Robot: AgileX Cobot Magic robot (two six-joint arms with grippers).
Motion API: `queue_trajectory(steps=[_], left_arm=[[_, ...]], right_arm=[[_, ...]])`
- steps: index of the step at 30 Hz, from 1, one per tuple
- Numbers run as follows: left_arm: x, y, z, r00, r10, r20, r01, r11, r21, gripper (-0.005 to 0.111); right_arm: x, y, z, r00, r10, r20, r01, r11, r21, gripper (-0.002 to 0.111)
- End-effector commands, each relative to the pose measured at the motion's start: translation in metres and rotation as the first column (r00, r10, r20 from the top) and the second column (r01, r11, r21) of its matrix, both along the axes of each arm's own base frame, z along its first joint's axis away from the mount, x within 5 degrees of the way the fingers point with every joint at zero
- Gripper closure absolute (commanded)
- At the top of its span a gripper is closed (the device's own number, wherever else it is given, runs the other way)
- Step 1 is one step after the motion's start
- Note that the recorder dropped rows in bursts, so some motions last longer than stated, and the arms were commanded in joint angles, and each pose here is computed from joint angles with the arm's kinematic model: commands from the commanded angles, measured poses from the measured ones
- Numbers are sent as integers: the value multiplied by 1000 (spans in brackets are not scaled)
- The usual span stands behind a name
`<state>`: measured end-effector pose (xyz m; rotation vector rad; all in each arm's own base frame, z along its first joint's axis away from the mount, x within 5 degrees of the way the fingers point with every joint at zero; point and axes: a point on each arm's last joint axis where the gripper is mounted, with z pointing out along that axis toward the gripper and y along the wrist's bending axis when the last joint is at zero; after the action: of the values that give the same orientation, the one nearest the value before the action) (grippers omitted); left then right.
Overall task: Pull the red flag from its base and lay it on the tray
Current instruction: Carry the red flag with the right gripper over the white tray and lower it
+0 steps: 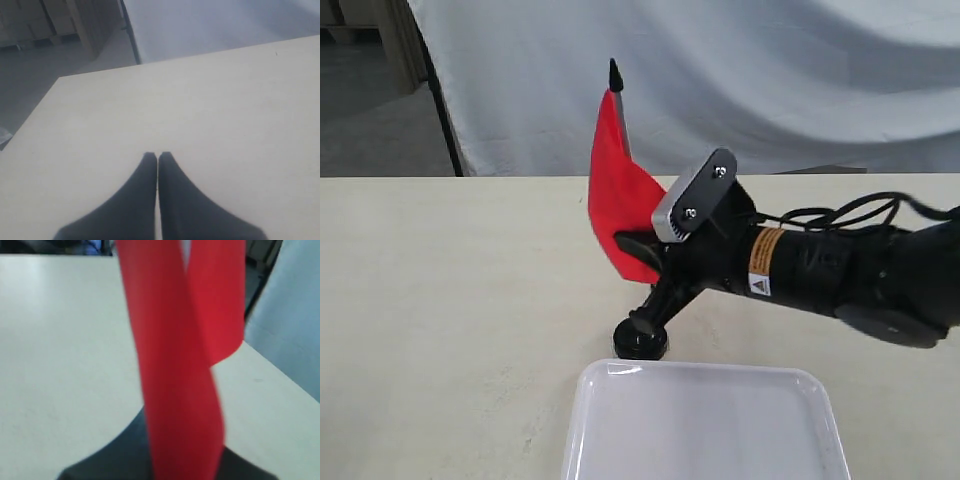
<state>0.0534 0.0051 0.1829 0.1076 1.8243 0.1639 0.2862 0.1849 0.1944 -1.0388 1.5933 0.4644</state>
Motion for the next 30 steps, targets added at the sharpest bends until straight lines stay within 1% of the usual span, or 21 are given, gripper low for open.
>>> queue_trajectory(steps=[1, 3, 4, 5, 6, 7, 10, 13, 14, 15, 16, 17, 18, 19, 20, 22, 25, 26, 29, 30], left_arm=[[0, 0, -1, 1000, 3, -1, -3, 1000, -10, 105], [0, 0, -1, 1000, 3, -1, -3, 1000, -10, 105], [0, 0, -1, 1000, 3, -1, -3, 1000, -10, 105], [0, 0, -1, 1000, 3, -1, -3, 1000, -10, 105], [0, 0, -1, 1000, 3, -1, -3, 1000, -10, 105], [0, 0, -1, 1000, 3, -1, -3, 1000, -10, 105], [0, 0, -1, 1000, 3, -1, -3, 1000, -10, 105], [0, 0, -1, 1000, 3, -1, -3, 1000, -10, 105], [0, 0, -1, 1000, 3, -1, -3, 1000, -10, 105], [0, 0, -1, 1000, 3, -1, -3, 1000, -10, 105], [0, 0, -1, 1000, 3, -1, -3, 1000, -10, 105], [0, 0, -1, 1000, 3, -1, -3, 1000, -10, 105], [0, 0, -1, 1000, 3, -1, -3, 1000, -10, 105], [0, 0, -1, 1000, 3, -1, -3, 1000, -10, 105], [0, 0, -1, 1000, 3, -1, -3, 1000, -10, 105], [0, 0, -1, 1000, 3, -1, -3, 1000, -10, 105], [0, 0, -1, 1000, 3, -1, -3, 1000, -10, 105], [0, 0, -1, 1000, 3, -1, -3, 1000, -10, 105], [0, 0, -1, 1000, 3, -1, -3, 1000, -10, 105], [0, 0, -1, 1000, 3, -1, -3, 1000, -10, 105]], right_arm=[[-15, -32, 26, 983, -181, -2, 175, 951, -254, 109], [-23, -44, 32, 969, -247, 15, 235, 898, -372, 109], [-28, -50, 34, 958, -286, 20, 264, 854, -449, 109], [-32, -53, 37, 951, -308, 27, 281, 824, -492, 109], [-36, -55, 37, 946, -322, 30, 288, 795, -535, 109], [-42, -56, 37, 943, -331, 37, 286, 748, -599, 109], [-56, -53, 31, 943, -330, 33, 248, 634, -732, 109], [-70, -45, 23, 945, -327, 21, 199, 524, -828, 109], [-78, -38, 18, 950, -311, 14, 167, 469, -867, 109], [-82, -34, 15, 953, -303, 11, 151, 441, -885, 109], [-89, -27, 8, 958, -285, 5, 121, 391, -913, 109], [-91, -24, 4, 961, -277, 1, 105, 363, -926, 109], [-96, -19, -5, 964, -265, -9, 77, 312, -947, 109], [-97, -16, -10, 965, -260, -14, 63, 285, -957, 109], [-95, -11, -17, 963, -268, -19, 48, 241, -969, 109], [-88, -2, -31, 957, -290, -28, 33, 204, -978, 109], [-80, 14, -47, 959, -281, -44, 9, 183, -983, 109], [-81, 18, -54, 960, -273, -53, -7, 165, -986, 109], [-81, 21, -68, 968, -247, -55, -27, 113, -993, 109], [-81, 21, -70, 967, -249, -56, -30, 110, -994, 109]])
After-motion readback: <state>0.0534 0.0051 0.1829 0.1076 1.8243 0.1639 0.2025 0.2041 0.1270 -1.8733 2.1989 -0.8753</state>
